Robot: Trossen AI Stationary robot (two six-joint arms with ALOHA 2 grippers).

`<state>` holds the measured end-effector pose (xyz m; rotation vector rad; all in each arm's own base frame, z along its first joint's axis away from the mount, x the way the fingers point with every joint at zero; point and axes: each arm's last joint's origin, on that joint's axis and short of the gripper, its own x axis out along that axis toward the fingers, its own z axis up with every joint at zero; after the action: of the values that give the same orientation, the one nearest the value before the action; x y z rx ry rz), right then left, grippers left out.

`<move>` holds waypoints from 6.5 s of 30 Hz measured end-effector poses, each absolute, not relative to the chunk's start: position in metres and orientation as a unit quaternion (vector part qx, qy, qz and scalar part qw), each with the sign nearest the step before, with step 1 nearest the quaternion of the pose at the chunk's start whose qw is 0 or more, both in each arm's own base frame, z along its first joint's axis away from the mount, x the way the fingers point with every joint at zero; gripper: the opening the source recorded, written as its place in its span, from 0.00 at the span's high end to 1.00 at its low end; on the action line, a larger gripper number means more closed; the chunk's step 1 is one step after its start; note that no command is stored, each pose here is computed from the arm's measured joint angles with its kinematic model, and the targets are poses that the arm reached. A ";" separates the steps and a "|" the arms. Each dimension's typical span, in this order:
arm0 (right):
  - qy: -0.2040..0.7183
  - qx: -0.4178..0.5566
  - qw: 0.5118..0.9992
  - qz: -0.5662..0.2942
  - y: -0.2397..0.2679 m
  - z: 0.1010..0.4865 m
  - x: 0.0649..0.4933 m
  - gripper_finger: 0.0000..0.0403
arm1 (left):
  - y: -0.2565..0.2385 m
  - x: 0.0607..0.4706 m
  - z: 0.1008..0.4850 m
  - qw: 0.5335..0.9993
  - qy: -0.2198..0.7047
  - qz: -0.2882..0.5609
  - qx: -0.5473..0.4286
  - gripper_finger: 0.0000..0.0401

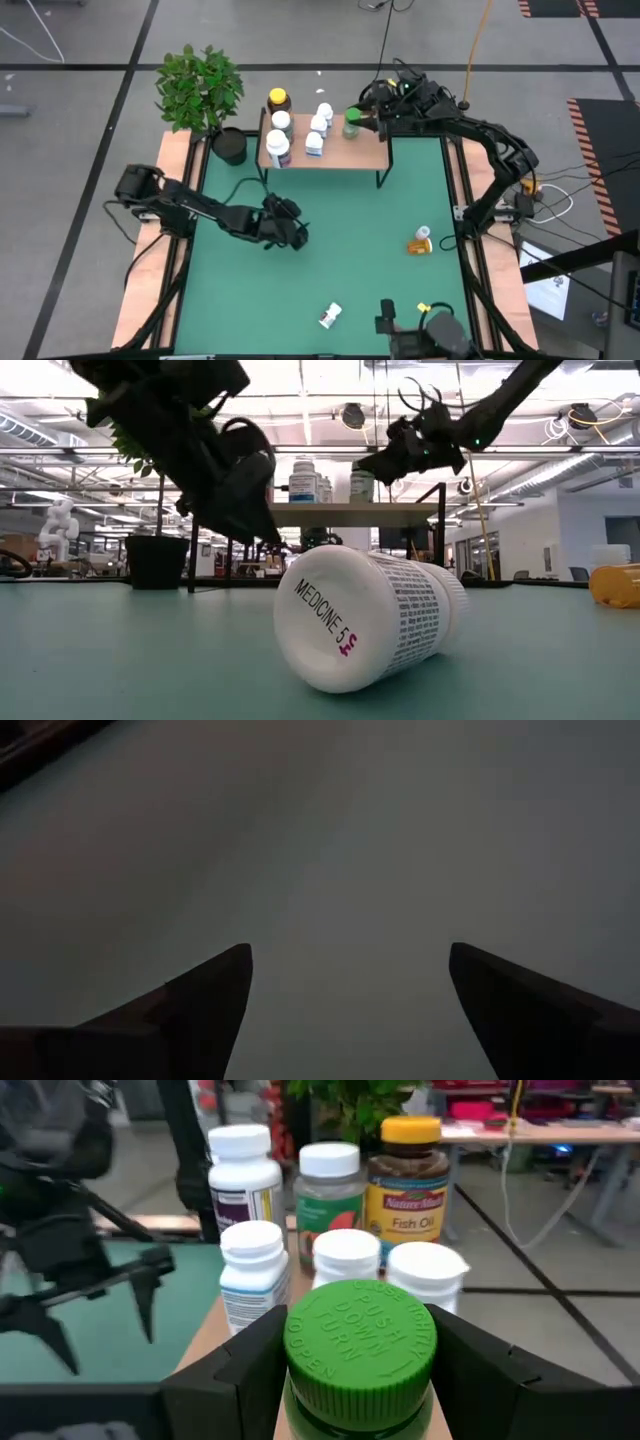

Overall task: Pick and place medicine bottles onto shelf by color
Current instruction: Put the green pill bottle on the shelf, then put the white pill bottle on the shelf

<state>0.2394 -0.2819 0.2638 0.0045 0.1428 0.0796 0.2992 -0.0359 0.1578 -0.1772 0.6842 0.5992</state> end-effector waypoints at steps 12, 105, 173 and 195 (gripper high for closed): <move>0.045 0.029 0.994 0.098 -0.325 0.252 0.242 0.50 | -0.008 0.291 0.157 0.899 0.330 0.282 -0.061 0.15; 0.152 -0.112 0.980 0.065 -0.185 0.342 0.267 0.24 | 0.000 0.287 0.156 0.889 0.379 0.254 0.034 0.15; 0.459 0.194 0.859 -0.117 0.031 0.189 0.176 0.43 | -0.074 0.313 0.147 0.962 0.262 0.074 -0.031 0.15; 0.600 0.225 0.724 -0.255 0.024 0.196 0.141 0.48 | -0.074 0.313 0.147 0.962 0.262 0.074 -0.032 0.15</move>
<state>0.1414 0.0243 0.1957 0.4966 1.3238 -0.5622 0.3131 -0.0735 0.1466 -0.0651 0.5315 0.1509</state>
